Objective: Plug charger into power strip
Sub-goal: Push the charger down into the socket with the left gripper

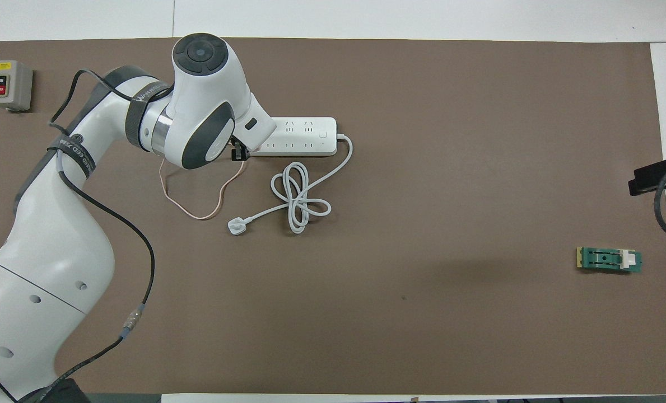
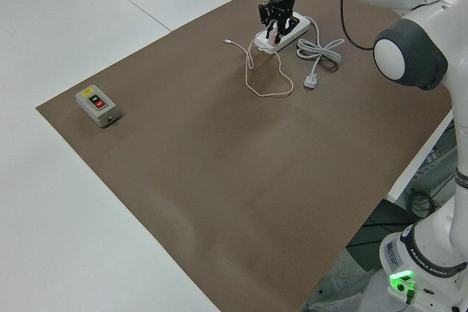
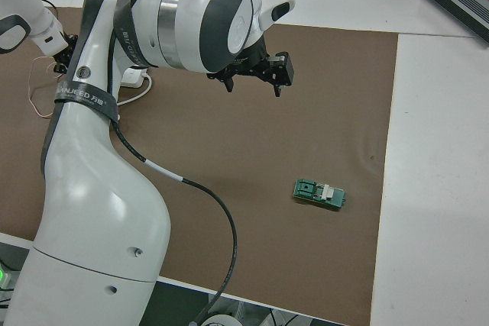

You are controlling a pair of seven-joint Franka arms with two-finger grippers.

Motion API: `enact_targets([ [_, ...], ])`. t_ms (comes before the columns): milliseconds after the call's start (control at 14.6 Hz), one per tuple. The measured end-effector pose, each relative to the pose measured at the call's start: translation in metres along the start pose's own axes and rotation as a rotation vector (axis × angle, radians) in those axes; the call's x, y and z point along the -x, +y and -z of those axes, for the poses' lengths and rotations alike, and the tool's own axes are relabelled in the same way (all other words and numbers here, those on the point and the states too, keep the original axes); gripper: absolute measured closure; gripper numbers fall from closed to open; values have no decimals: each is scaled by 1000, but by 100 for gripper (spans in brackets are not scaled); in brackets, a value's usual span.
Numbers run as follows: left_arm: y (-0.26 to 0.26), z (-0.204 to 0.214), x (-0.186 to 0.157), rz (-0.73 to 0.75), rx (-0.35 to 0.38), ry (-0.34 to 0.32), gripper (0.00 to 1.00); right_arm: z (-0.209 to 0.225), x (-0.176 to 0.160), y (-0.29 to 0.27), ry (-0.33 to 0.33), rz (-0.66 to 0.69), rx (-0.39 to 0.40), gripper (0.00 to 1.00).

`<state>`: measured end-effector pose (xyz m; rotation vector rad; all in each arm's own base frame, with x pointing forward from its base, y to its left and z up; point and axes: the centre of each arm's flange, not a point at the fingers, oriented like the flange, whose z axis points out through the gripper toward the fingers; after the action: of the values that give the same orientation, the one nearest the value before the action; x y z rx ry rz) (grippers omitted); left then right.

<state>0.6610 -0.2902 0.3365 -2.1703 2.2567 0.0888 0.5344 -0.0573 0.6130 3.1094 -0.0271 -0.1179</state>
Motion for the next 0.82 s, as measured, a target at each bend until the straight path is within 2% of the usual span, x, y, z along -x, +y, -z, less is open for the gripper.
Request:
enact_targets([
  [412, 12, -2, 3, -13, -68, 20, 70, 0, 0, 0, 0, 0, 0, 0],
  [755, 14, -2, 5, -1, -76, 26, 70, 0, 0, 0, 0, 0, 0, 0],
  [824, 14, -5, 2, 6, -77, 37, 64, 0, 0, 0, 0, 0, 0, 0],
])
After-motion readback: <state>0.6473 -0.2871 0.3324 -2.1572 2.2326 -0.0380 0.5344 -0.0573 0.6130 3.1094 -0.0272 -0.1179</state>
